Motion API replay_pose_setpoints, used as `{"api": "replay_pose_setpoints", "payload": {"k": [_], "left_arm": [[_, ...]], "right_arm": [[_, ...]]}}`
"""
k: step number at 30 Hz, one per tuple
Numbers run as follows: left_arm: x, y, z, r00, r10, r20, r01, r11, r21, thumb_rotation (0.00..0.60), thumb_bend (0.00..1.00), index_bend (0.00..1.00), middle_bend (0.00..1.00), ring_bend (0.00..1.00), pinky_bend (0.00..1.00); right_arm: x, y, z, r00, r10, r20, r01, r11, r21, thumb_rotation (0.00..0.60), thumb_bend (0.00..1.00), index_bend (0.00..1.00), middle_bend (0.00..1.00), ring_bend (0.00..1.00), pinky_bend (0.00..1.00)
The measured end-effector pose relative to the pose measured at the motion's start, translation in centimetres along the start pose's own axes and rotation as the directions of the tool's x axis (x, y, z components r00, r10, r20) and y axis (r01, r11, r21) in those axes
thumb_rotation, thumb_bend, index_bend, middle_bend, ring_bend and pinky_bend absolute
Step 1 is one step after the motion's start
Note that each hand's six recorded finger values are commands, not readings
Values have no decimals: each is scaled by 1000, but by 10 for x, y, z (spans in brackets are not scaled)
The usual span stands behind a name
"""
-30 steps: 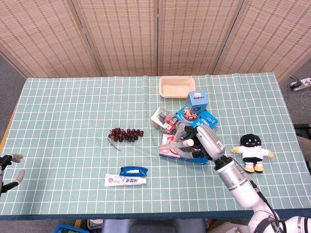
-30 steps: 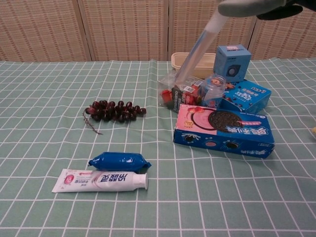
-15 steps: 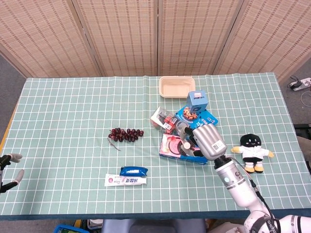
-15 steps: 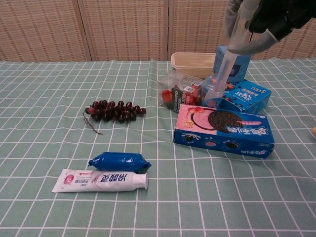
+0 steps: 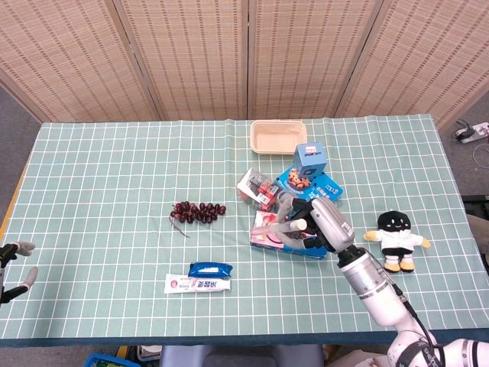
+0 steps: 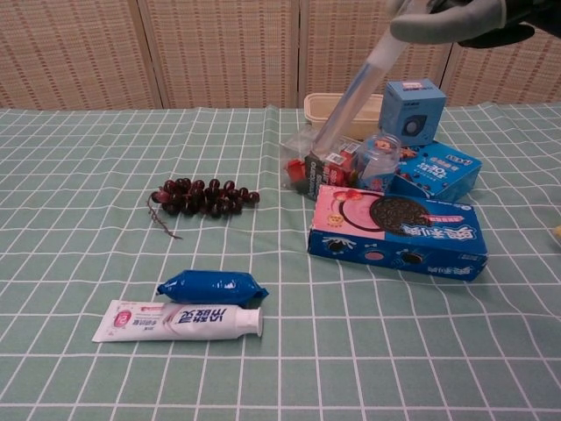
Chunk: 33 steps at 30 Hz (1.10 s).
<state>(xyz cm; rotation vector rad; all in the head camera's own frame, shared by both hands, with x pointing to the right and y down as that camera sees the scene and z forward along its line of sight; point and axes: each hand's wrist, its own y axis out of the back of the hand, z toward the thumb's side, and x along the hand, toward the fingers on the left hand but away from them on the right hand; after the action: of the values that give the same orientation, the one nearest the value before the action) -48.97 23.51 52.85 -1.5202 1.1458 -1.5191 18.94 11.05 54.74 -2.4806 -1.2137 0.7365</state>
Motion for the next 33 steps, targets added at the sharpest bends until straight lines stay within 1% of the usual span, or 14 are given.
{"api": "replay_pose_setpoints", "payload": {"k": [2, 4, 7, 10, 11, 14, 16, 19, 21, 23, 26, 29, 31, 33], "left_arm": [[0, 0, 0, 1000, 2, 0, -2, 1000, -1, 600, 331, 466, 450, 439, 635], [0, 0, 0, 1000, 2, 0, -2, 1000, 1, 600, 331, 466, 450, 439, 635], [0, 1, 0, 1000, 1, -1, -1, 1000, 0, 600, 331, 466, 450, 439, 635], [0, 2, 0, 1000, 6, -1, -6, 1000, -1, 600, 331, 467, 450, 439, 635], [0, 2, 0, 1000, 7, -1, -7, 1000, -1, 600, 331, 467, 450, 439, 635], [-1, 3, -1, 1000, 9, -1, -9, 1000, -3, 600, 331, 467, 450, 439, 635], [-1, 3, -1, 1000, 11, -1, -11, 1000, -4, 600, 331, 467, 450, 439, 635], [-1, 4, -1, 1000, 10, 0, -10, 1000, -5, 600, 331, 467, 450, 439, 634], [-1, 3, -1, 1000, 10, 0, -10, 1000, -4, 600, 331, 467, 450, 439, 635], [-1, 4, 0, 1000, 10, 0, -10, 1000, -4, 600, 331, 467, 450, 439, 635], [-1, 4, 0, 1000, 12, 2, -12, 1000, -4, 600, 331, 467, 450, 439, 635], [-1, 4, 0, 1000, 11, 2, -11, 1000, -3, 600, 331, 467, 450, 439, 635], [-1, 4, 0, 1000, 11, 2, -11, 1000, -3, 600, 331, 467, 450, 439, 635], [-1, 4, 0, 1000, 12, 3, -12, 1000, -3, 600, 331, 467, 450, 439, 635]], "right_arm": [[0, 1, -3, 1000, -4, 2, 4, 1000, 2, 600, 353, 705, 1000, 1000, 1000], [1, 1, -6, 1000, -10, 5, 10, 999, 41, 600, 353, 705, 1000, 1000, 1000], [1, 0, -11, 1000, -24, 10, 22, 984, 176, 600, 353, 705, 1000, 1000, 1000], [0, -2, -14, 999, -41, 12, 34, 935, 353, 600, 353, 705, 1000, 1000, 1000], [0, -2, -15, 999, -45, 13, 36, 909, 415, 600, 353, 705, 1000, 1000, 1000], [0, -5, -16, 999, -50, 15, 35, 859, 510, 600, 353, 705, 1000, 1000, 1000], [0, -6, -15, 999, -49, 15, 34, 850, 525, 600, 353, 705, 1000, 1000, 1000], [0, -7, -14, 999, -43, 12, 32, 874, 485, 600, 354, 705, 1000, 1000, 1000], [0, -8, -12, 999, -37, 7, 31, 913, 408, 600, 353, 705, 1000, 1000, 1000], [1, -8, -10, 1000, -31, -2, 30, 953, 300, 600, 353, 706, 1000, 1000, 1000], [2, -9, -6, 1000, -18, -15, 20, 990, 137, 600, 353, 709, 1000, 1000, 1000], [3, -8, -4, 1000, -6, -23, 6, 999, 32, 600, 353, 714, 1000, 1000, 1000], [4, -7, -5, 1000, -2, -22, 3, 1000, 14, 600, 358, 720, 1000, 1000, 1000], [5, -7, -7, 1000, -1, -18, 1, 999, 37, 600, 388, 721, 1000, 1000, 1000]]}}
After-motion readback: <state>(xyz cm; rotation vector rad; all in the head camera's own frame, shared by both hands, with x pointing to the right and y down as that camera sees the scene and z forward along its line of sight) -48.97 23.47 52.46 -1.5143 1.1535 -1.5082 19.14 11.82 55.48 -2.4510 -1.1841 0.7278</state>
